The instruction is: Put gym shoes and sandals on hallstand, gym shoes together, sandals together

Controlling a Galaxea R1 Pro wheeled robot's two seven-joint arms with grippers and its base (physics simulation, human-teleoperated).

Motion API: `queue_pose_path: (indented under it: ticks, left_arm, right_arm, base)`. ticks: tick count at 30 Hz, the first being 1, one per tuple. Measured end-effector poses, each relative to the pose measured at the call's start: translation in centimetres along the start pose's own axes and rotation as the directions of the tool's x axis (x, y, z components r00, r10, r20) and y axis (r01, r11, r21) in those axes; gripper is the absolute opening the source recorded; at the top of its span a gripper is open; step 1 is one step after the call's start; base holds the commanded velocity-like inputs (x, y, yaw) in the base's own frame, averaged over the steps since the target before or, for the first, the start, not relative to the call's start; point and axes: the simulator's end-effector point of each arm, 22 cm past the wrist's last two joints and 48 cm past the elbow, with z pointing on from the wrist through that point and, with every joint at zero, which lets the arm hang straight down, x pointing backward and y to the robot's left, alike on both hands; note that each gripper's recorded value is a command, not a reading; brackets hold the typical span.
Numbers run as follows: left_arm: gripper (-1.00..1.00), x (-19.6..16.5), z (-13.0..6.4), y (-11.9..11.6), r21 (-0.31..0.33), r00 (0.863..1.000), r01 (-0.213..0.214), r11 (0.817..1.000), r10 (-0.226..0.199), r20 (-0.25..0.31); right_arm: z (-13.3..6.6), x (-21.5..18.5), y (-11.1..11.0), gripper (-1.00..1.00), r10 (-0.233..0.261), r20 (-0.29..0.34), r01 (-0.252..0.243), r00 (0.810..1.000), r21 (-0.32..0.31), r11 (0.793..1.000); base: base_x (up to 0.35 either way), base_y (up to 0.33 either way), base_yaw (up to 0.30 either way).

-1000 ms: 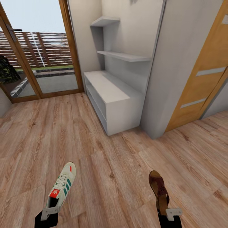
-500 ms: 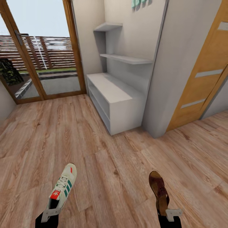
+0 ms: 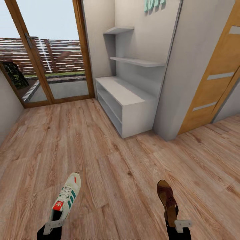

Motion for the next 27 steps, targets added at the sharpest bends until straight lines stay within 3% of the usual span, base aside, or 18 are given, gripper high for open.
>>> queue_pose_path:
  ticks: [12,27]
  left_arm:
    - [-1.0,0.0,0.0,-0.1,0.002,1.0,0.0,1.0,0.0,0.0]
    - [-1.0,-1.0,-0.1,-0.2,0.004,1.0,0.004,1.0,-0.004,0.022]
  right_arm:
    - [0.0,-0.1,0.2,-1.0,0.001,0.002,-0.001,1.0,-0.002,1.0]
    - [-0.1,-1.2,0.2,-1.0,0.005,0.025,-0.005,1.0,-0.002,1.0]
  base:
    - [-0.082,0.292,0.0]
    - [0.036,0.317,0.0]
